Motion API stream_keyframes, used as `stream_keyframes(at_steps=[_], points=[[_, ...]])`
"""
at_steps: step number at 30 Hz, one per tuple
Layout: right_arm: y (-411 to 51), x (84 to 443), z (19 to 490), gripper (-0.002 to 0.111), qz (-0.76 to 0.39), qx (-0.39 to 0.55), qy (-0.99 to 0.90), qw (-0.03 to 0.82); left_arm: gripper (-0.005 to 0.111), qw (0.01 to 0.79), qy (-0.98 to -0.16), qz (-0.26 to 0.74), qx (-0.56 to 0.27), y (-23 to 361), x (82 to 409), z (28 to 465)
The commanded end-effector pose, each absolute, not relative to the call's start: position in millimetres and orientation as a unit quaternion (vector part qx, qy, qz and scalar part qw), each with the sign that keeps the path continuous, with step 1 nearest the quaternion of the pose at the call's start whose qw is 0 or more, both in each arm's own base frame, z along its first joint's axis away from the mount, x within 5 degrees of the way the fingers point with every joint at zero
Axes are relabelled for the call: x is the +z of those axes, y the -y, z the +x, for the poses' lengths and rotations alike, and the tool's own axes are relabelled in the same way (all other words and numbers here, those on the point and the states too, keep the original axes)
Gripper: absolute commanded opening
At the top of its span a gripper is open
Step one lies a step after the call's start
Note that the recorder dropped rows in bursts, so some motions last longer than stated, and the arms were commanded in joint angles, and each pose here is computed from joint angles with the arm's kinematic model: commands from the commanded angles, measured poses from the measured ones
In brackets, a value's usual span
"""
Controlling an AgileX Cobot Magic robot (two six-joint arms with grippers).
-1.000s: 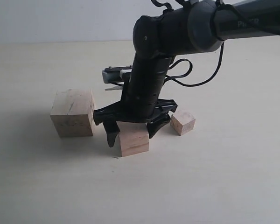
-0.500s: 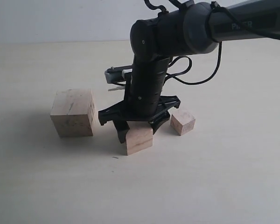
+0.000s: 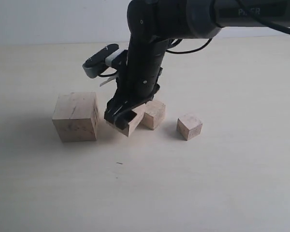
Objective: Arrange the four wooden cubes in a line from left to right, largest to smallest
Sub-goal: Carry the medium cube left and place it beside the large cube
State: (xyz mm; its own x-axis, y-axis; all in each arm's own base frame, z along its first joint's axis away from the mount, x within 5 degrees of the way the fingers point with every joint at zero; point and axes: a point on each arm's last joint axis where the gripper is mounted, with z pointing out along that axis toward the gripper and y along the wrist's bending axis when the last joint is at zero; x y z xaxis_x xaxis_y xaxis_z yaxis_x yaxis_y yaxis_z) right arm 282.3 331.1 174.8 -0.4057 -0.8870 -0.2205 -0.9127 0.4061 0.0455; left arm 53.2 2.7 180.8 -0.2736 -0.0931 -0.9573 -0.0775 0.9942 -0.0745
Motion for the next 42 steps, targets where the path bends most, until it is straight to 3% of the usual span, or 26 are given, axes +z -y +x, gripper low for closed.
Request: stream_keyframes(at_steps=[1,9,14,25,42], points=[[-329,180,292,0.000,-0.617,0.055,-0.776,0.115,0.000,0.606,-0.793,-0.052,-0.009,-2,181,53],[-322,163,296,0.000,-0.713,0.072,-0.694,0.078,0.000,0.606,-0.793,-0.052,-0.009,-2,181,53],[-327,156,299,0.000,-0.708,0.101,-0.695,0.076,0.000,0.606,-0.793,-0.052,-0.009,-2,181,53],[-346,180,314,0.000,-0.741,0.115,-0.660,0.050,0.000,0.606,-0.793,-0.052,-0.009,-2,181,53],[-356,152,327,0.000,-0.760,0.104,-0.640,0.043,0.000,0.606,-0.793,-0.052,-0.009,-2,181,53]])
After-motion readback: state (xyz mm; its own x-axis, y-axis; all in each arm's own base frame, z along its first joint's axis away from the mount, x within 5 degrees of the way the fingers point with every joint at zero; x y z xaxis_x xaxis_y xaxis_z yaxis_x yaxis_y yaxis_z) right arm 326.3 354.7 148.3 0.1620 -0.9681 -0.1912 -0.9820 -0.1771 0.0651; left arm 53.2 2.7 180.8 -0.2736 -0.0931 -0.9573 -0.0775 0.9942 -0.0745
